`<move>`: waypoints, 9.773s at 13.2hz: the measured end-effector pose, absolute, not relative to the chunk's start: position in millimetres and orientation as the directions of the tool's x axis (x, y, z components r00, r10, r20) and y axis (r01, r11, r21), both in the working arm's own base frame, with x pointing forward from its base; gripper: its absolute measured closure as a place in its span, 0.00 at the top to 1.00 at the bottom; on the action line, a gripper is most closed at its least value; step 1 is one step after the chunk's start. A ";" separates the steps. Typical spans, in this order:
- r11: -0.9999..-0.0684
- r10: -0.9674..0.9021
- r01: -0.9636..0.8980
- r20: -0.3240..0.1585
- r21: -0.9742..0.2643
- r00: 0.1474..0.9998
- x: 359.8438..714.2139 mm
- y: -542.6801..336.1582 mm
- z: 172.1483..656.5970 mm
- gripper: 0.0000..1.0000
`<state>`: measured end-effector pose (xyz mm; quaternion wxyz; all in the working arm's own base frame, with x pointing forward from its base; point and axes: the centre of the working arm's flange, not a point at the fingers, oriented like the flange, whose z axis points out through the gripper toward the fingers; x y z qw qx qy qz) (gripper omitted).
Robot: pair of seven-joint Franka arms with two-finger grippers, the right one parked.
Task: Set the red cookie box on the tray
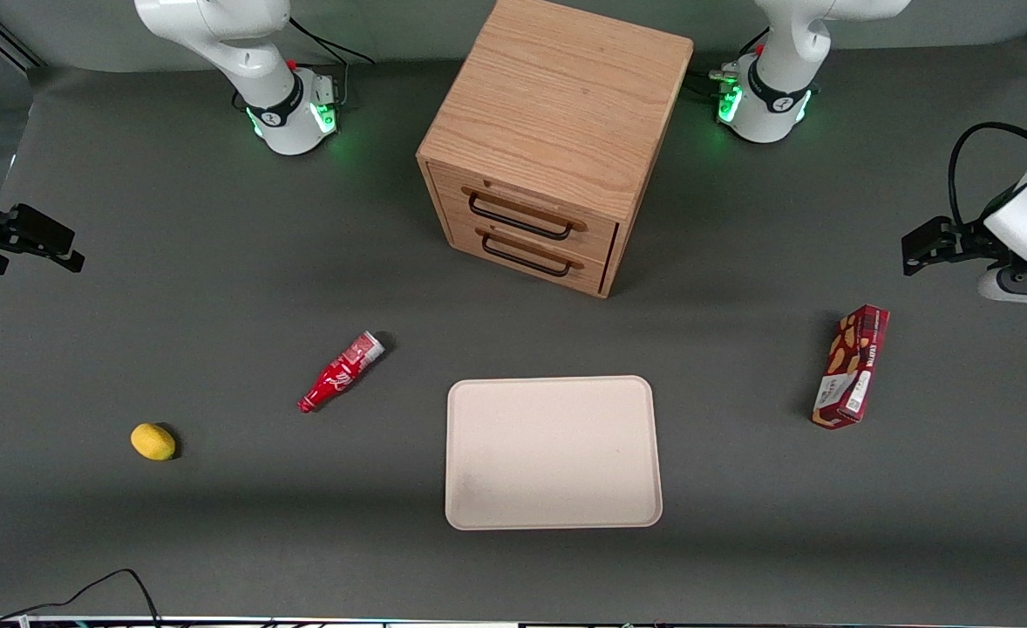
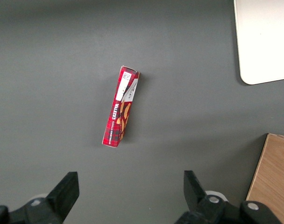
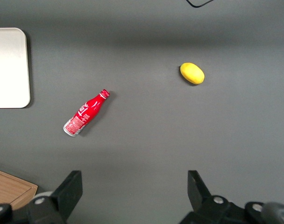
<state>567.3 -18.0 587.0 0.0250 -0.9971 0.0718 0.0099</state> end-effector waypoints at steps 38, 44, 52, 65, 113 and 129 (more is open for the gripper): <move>-0.946 -0.311 -0.300 0.083 -0.119 0.947 587.5 49.5 249.3 0.99; -0.955 -0.293 -0.287 0.102 -0.069 0.951 585.0 49.6 244.7 0.86; -0.953 -0.303 -0.298 0.107 -0.063 0.947 584.5 45.6 243.9 0.06; -0.946 -0.312 -0.301 -0.098 0.119 0.945 602.9 12.8 521.9 0.06; -1.000 0.008 0.007 0.127 0.007 0.992 724.2 -339.5 269.3 1.00; -0.995 -0.035 -0.034 0.009 -0.093 0.999 580.8 -66.5 504.9 1.00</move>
